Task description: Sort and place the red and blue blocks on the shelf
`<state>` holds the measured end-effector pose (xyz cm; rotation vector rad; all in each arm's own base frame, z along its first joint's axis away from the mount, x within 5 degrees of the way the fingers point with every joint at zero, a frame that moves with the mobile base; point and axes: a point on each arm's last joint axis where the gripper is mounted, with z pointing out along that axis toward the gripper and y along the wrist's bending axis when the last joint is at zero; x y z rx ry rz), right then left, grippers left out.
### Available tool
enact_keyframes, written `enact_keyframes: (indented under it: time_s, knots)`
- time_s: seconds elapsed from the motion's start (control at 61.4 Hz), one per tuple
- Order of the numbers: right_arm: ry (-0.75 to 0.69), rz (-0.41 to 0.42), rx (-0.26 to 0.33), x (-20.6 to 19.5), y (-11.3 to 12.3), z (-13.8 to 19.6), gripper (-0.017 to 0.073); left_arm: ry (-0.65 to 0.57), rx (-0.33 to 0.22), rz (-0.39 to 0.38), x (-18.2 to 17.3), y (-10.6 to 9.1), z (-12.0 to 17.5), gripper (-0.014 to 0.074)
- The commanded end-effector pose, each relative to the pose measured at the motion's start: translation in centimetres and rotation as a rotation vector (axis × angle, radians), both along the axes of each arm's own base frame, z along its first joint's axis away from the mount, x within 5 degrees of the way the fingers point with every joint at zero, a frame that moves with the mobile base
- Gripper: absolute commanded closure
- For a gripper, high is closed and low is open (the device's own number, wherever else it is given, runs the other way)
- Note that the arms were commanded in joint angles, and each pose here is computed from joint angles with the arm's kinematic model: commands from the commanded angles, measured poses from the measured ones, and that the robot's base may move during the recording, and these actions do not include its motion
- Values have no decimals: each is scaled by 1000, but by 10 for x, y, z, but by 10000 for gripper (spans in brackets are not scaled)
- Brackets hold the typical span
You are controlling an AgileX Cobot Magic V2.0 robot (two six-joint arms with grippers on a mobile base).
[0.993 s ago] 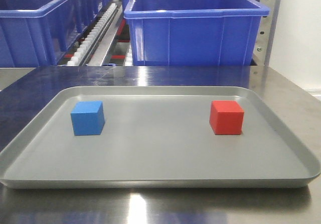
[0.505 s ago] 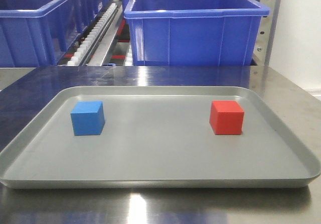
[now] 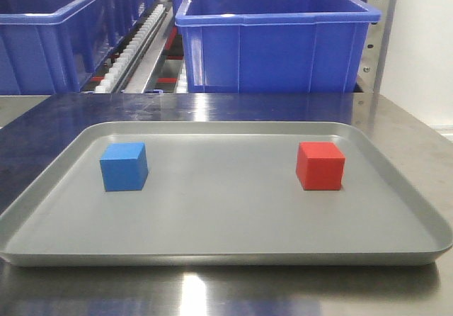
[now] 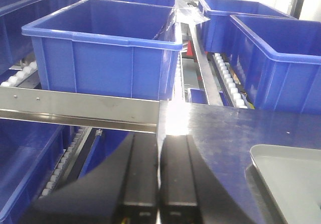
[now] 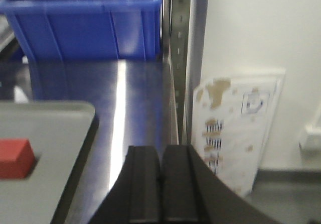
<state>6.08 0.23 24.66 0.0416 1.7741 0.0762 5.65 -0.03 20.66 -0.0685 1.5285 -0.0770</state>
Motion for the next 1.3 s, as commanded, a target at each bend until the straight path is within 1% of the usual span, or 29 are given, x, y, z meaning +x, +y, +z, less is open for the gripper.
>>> enact_keyframes:
  time_s: [0.0, 0.114, 0.244, 0.293, 0.375, 0.423, 0.505, 0.554, 0.619, 0.668, 0.749, 0.814, 0.847, 0.879, 0.928, 1.107, 1.172, 1.286]
  knots:
    - [15, 3, -10, 10, 0, 21, 538, -62, -12, 5, 0, 1, 0, 471]
    - [81, 2, -11, 25, 0, 22, 538, -62, -12, 5, 0, 1, 0, 471]
    - [175, 0, 0, 45, 1, 33, 538, -62, -12, 5, 0, 1, 0, 471]
    - [201, 0, -30, 52, 0, 37, 538, -62, -12, 5, 0, 1, 0, 471]
    - [236, 2, -54, 64, 0, 40, 538, -62, -12, 5, 0, 1, 0, 471]
    - [262, 5, -41, 72, 1, 43, 538, -62, -12, 5, 0, 1, 0, 471]
    - [336, 14, 8, 87, 7, 43, 527, -62, -12, 5, 0, 1, 0, 471]
    - [379, 21, 25, 95, 11, 45, 503, -62, -12, 5, 0, 1, 0, 471]
    - [456, 26, 27, 106, 17, 42, 431, -62, -12, 5, 0, 1, 0, 471]
    - [512, 26, 24, 115, 21, 40, 342, -62, -12, 5, 0, 1, 0, 471]
    - [597, 19, 25, 129, 29, 34, 139, -62, -12, 5, 0, 1, 0, 471]
    - [657, 24, 37, 140, 39, 31, 22, -62, -12, 5, 0, 1, 0, 471]
    - [678, 27, 39, 144, 43, 30, -15, -62, -12, 5, 0, 1, 0, 471]
    - [701, 33, 38, 149, 49, 30, -36, -62, -12, 5, 0, 1, 0, 471]
    - [732, 41, 41, 155, 58, 31, -32, -62, -12, 5, 0, 1, 0, 471]
    - [864, 2, 82, 176, 87, 36, -32, -62, -12, 5, 0, 1, 0, 471]
    - [902, -3, 77, 183, 97, 39, -32, -62, -12, 5, 0, 1, 0, 471]
    - [927, 30, 51, 195, 119, 46, -32, -62, -12, 5, 0, 1, 0, 471]
